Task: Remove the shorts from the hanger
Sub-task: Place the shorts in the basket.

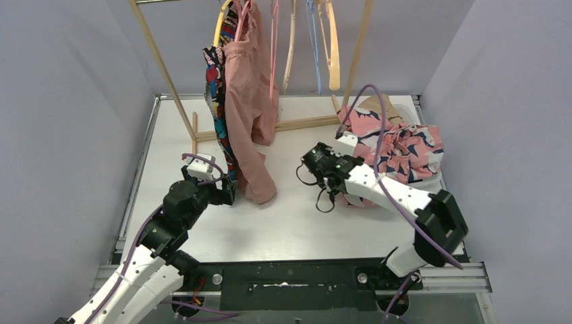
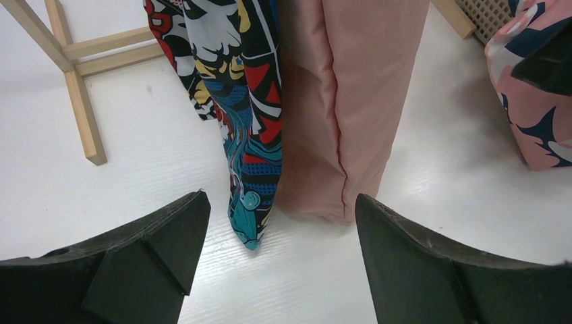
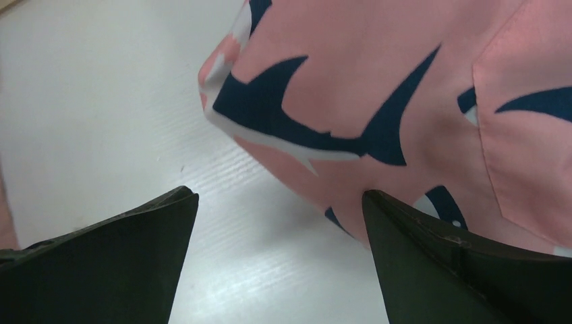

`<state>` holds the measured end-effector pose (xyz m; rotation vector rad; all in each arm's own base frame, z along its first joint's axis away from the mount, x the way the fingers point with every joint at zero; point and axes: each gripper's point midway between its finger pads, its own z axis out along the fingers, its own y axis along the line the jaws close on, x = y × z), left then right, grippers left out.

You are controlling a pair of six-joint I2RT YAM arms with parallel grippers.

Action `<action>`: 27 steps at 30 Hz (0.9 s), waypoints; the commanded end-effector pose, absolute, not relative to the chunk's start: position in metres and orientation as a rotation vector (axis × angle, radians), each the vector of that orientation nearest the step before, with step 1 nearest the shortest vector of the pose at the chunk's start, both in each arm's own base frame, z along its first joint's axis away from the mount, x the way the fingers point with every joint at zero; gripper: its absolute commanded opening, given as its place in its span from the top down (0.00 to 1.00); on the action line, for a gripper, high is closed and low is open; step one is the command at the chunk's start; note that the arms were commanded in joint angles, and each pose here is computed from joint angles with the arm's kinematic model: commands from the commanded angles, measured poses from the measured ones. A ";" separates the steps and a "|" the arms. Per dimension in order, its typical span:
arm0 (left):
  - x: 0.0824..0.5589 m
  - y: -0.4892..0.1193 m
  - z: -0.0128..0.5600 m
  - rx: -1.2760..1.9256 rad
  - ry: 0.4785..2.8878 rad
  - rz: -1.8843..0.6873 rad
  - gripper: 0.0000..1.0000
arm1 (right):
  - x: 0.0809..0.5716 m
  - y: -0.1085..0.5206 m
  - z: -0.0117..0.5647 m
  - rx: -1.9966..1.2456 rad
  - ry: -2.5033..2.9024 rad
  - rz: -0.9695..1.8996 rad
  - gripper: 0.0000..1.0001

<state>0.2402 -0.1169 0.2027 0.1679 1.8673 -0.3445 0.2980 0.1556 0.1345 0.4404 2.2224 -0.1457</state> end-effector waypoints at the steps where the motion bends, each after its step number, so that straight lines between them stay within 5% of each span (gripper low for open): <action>1: 0.243 -0.119 0.228 0.164 1.796 -0.376 0.21 | 0.334 0.135 0.156 0.614 1.992 -0.366 0.02; 8: 0.242 -0.118 0.230 0.160 1.785 -0.381 0.21 | 0.339 0.108 0.126 0.515 2.002 -0.742 0.01; 11: 0.242 -0.118 0.230 0.161 1.783 -0.383 0.21 | 0.340 0.107 0.116 0.480 2.017 -0.774 0.18; 18: 0.242 -0.119 0.231 0.164 1.781 -0.389 0.21 | 0.343 0.114 0.127 0.463 2.015 -0.678 0.82; 22: 0.242 -0.119 0.230 0.165 1.785 -0.388 0.21 | 0.342 0.115 0.140 0.480 1.999 -0.584 1.00; 27: 0.242 -0.119 0.230 0.162 1.786 -0.386 0.21 | 0.337 0.114 0.184 0.501 1.949 -0.464 1.00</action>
